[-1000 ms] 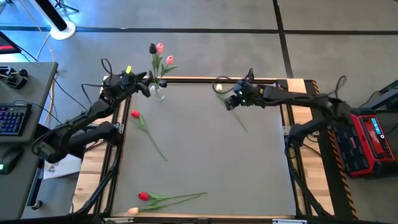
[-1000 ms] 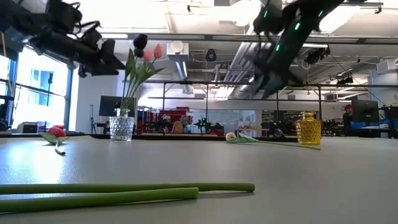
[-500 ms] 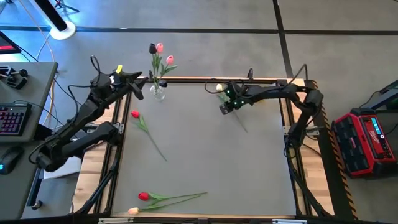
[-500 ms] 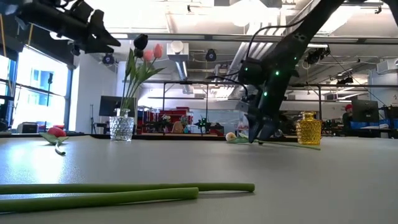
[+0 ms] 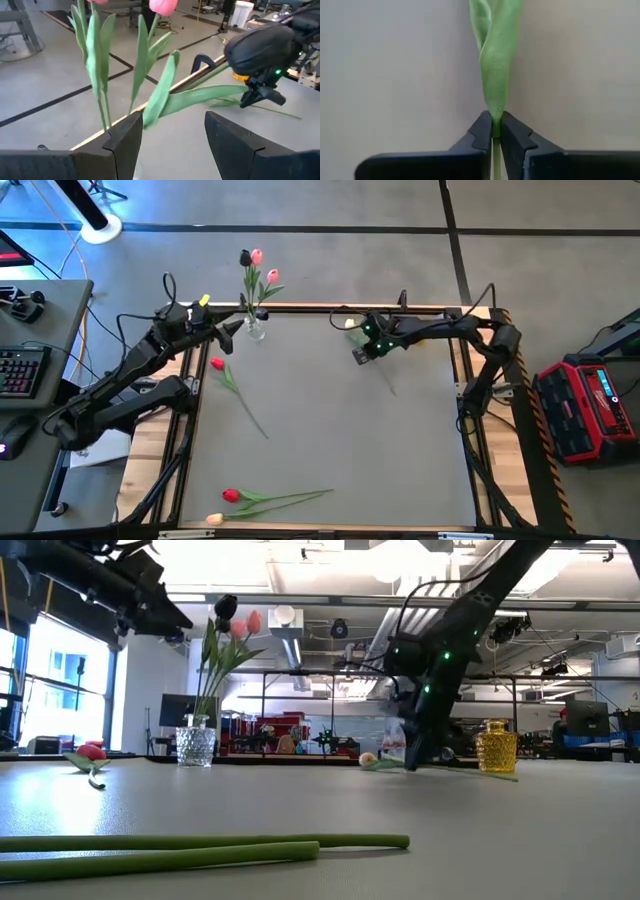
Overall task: Sort flowers into vase by color
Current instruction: Put the top light pink flower into the yellow vase
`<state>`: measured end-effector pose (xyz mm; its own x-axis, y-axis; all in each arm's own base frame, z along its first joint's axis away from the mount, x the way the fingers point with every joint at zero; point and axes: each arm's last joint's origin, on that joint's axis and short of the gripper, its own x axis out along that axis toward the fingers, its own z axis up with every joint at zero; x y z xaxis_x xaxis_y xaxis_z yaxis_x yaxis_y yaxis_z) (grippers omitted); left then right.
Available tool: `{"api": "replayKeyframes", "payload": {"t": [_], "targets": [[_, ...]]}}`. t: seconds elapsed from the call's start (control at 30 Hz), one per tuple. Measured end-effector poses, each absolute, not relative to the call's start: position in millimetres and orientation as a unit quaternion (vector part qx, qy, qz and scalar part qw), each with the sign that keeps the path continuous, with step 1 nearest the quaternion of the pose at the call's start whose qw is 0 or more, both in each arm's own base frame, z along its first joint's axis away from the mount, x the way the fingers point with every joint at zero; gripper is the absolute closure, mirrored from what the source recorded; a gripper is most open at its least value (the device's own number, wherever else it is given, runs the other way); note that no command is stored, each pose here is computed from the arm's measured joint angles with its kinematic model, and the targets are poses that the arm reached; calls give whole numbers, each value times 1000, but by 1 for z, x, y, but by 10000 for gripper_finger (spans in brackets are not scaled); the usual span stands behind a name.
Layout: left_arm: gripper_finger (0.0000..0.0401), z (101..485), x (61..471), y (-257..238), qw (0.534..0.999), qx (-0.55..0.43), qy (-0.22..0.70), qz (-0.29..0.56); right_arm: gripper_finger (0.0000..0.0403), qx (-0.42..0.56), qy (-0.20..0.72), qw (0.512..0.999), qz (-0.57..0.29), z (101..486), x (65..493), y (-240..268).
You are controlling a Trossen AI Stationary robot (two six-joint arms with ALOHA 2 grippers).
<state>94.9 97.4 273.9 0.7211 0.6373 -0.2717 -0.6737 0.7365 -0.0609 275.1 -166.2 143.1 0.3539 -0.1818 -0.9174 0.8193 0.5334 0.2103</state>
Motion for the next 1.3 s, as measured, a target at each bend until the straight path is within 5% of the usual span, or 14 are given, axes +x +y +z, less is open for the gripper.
{"api": "replayKeyframes", "payload": {"t": [0.3, 0.83, 1.3], "targets": [[197, 270, 99, 91, 929, -95, 136, 332, 400, 319, 358, 808, -343, 211, 262, -158], [224, 273, 119, 64, 952, -120, 116, 255, 402, 9, 123, 852, -508, 325, 225, -149], [265, 279, 132, 34, 957, -111, 83, 255, 403, -11, 23, 822, -569, 298, 172, -179]]}}
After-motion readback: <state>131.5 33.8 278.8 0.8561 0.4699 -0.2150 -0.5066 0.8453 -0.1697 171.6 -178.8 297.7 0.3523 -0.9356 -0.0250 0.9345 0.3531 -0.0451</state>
